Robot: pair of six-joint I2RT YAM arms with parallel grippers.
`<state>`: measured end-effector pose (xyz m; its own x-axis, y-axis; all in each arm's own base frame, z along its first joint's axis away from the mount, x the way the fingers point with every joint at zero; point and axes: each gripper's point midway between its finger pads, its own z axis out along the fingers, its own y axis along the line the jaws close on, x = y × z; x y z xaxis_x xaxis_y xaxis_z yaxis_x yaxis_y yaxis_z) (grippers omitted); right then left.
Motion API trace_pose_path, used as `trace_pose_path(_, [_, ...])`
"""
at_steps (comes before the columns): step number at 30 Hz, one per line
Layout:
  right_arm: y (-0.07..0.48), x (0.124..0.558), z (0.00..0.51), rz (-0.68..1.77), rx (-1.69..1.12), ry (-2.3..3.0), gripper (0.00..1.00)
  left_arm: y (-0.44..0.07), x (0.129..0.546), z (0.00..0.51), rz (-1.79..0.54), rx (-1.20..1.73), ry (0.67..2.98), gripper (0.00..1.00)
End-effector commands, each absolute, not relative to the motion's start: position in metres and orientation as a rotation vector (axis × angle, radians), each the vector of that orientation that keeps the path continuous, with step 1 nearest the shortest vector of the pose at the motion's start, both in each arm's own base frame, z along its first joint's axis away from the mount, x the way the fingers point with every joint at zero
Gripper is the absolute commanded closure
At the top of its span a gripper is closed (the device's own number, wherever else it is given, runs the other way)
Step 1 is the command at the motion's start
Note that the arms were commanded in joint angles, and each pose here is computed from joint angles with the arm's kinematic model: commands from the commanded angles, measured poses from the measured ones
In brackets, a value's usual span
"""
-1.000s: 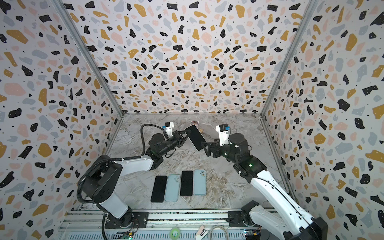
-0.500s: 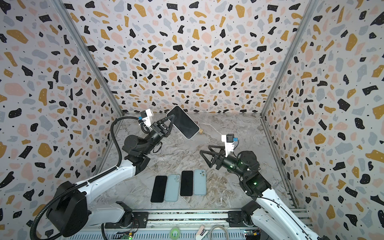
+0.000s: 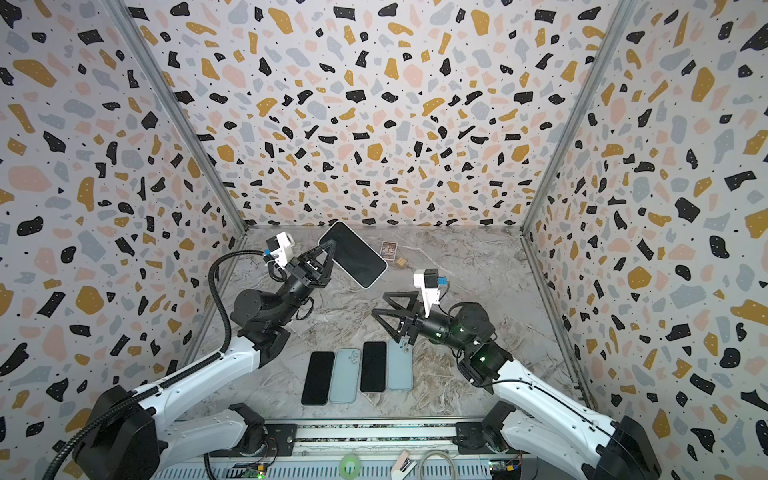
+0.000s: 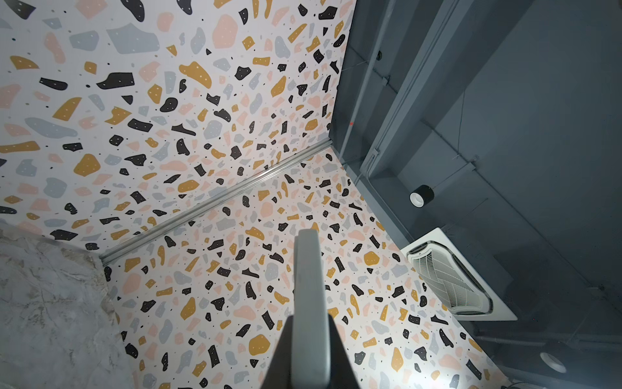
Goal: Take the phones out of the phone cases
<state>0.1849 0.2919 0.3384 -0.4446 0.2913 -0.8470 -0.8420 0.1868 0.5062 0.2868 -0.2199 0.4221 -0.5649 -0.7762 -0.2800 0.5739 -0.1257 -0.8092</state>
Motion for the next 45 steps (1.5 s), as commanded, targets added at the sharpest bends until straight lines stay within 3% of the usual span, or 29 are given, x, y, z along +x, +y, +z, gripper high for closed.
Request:
trace_pose_path(1, [0.292, 0.182, 0.380, 1.461, -0.561, 1.325, 0.22, -0.203, 0.261, 0.459, -1.886, -0.206, 1.009, 1.00])
trace_pose_path(14, [0.306, 0.184, 0.399, 1.497, -0.594, 1.268, 0.35, -0.201, 0.259, 0.446, -1.883, -0.228, 1.025, 1.00])
trace_pose_path(38, [0.310, 0.178, 0.398, 1.544, -0.628, 1.237, 0.90, -0.200, 0.258, 0.447, -1.889, -0.244, 1.021, 1.00])
trace_pose_path(45, [0.313, 0.179, 0.391, 1.514, -0.656, 1.249, 1.00, -0.201, 0.259, 0.448, -1.899, -0.253, 1.037, 1.00])
